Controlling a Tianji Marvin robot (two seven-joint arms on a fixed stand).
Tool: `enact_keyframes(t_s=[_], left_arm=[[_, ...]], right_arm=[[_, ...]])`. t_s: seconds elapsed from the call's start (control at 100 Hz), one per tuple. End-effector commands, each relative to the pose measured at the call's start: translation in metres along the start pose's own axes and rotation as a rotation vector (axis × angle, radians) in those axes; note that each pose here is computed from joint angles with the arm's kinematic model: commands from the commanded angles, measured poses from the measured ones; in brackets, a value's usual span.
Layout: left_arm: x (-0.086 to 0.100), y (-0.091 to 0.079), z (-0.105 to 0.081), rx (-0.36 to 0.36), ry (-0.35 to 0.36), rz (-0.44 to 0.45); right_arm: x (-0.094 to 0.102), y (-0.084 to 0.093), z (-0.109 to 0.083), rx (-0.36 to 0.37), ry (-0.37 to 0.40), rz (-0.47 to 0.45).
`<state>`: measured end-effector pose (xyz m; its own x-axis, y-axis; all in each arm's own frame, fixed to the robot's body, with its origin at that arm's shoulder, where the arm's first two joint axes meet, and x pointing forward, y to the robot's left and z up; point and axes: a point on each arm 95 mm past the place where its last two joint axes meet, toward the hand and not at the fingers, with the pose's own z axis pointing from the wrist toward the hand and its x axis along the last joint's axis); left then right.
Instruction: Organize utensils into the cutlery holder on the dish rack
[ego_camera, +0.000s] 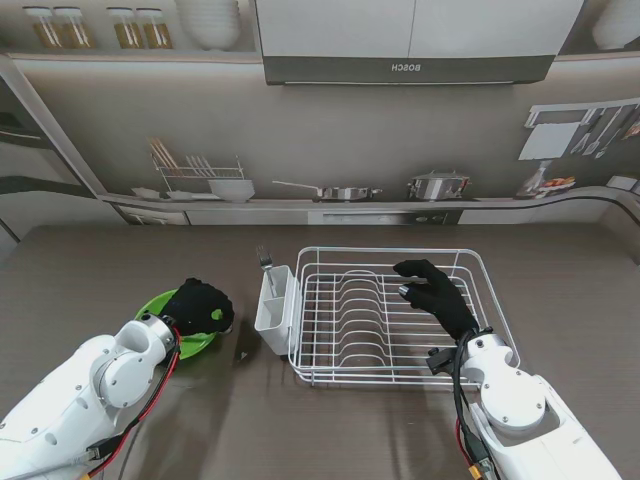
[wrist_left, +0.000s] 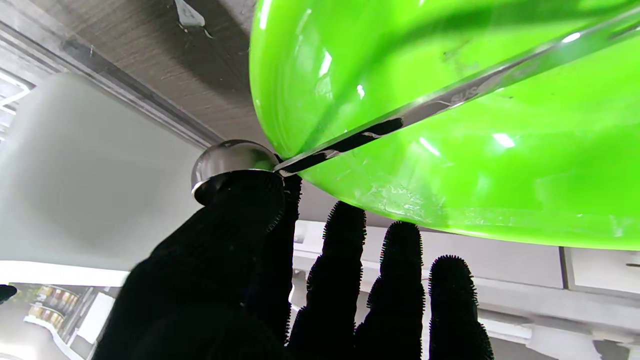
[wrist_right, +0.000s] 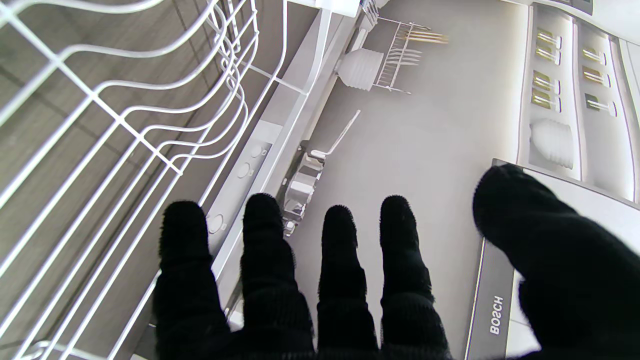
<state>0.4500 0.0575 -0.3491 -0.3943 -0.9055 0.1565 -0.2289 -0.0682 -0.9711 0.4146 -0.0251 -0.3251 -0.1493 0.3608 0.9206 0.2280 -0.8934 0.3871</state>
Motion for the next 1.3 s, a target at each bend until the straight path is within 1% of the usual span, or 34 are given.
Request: enact_keyframes(t_s=[0.0,0.38,0.91,1.29], left_arm=[[0.003,0.006,0.001,-0.017,-0.005,-0.030],[0.001,0.003,-0.002,-0.017,0.000,-0.036],[-0.002,-0.017,-0.011,-0.010,0.012,0.018],[-0.004,-0.011,-0.008,-0.036,0.018,0.006]], right_arm=[[0.001,-0.004,-0.001,0.016,0.000,0.006],[0.000,-0.005,-0.001,0.016,0.000,0.006],[0.000,-0.005,-0.001,0.017,-0.002,0.012],[0.000,-0.004,-0.001,0.016,-0.004,0.015]])
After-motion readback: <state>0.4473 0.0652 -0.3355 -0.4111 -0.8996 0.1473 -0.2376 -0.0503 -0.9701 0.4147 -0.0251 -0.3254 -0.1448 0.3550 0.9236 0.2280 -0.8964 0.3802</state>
